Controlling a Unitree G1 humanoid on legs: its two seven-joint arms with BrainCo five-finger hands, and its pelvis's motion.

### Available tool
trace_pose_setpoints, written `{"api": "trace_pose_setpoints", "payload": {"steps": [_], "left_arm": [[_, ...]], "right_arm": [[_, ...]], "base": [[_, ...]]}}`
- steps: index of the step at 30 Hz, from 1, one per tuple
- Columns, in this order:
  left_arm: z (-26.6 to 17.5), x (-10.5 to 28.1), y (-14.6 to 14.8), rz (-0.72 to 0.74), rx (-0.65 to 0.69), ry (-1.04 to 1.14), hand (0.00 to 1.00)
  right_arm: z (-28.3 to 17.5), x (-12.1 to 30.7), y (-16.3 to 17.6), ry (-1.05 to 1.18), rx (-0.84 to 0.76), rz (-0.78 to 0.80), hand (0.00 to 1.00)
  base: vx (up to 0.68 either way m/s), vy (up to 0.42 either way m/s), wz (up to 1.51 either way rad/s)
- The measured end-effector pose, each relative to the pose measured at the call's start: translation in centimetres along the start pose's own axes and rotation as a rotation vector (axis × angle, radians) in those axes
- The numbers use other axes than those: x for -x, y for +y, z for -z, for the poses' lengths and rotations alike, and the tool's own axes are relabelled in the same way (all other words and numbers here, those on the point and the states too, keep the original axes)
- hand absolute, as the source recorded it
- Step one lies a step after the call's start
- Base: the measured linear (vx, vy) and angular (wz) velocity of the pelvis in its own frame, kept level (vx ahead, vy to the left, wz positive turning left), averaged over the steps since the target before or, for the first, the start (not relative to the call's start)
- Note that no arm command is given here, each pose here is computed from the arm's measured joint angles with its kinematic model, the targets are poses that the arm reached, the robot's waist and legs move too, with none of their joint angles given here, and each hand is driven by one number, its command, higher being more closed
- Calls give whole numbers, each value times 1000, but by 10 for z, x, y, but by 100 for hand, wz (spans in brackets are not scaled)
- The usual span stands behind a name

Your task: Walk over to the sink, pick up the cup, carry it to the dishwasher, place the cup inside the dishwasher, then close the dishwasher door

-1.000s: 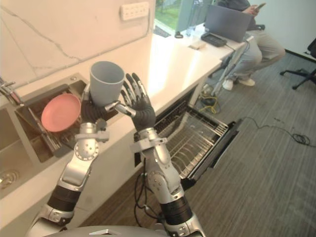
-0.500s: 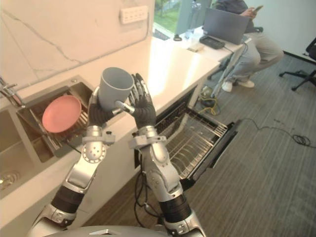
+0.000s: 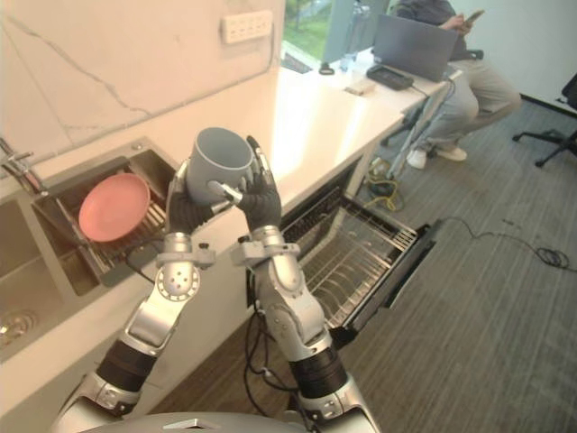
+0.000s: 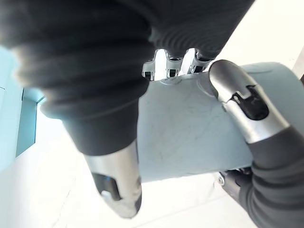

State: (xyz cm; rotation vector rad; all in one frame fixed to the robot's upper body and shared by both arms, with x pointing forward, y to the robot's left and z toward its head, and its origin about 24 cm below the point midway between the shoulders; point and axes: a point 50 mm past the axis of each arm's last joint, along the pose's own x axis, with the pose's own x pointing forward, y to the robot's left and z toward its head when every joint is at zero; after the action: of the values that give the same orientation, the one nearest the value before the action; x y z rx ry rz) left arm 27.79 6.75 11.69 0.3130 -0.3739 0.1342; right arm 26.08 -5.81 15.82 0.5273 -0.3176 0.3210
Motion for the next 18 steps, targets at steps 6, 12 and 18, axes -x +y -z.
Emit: {"api": "trace_pose_setpoints", "payload": {"steps": [6, 12, 18], "left_arm": [[-2, 1, -4, 18, -3, -3, 100], [-7, 1, -8, 33, -32, -36, 100], [-8, 3, -12, 51, -31, -42, 100]], "right_arm": [[6, -3, -4, 35, 18, 23, 0], [7, -3, -6, 45, 25, 35, 0], [6, -4, -8, 46, 31, 55, 0]], "base": [[0, 0, 0], [0, 0, 0], [0, 0, 0]]}}
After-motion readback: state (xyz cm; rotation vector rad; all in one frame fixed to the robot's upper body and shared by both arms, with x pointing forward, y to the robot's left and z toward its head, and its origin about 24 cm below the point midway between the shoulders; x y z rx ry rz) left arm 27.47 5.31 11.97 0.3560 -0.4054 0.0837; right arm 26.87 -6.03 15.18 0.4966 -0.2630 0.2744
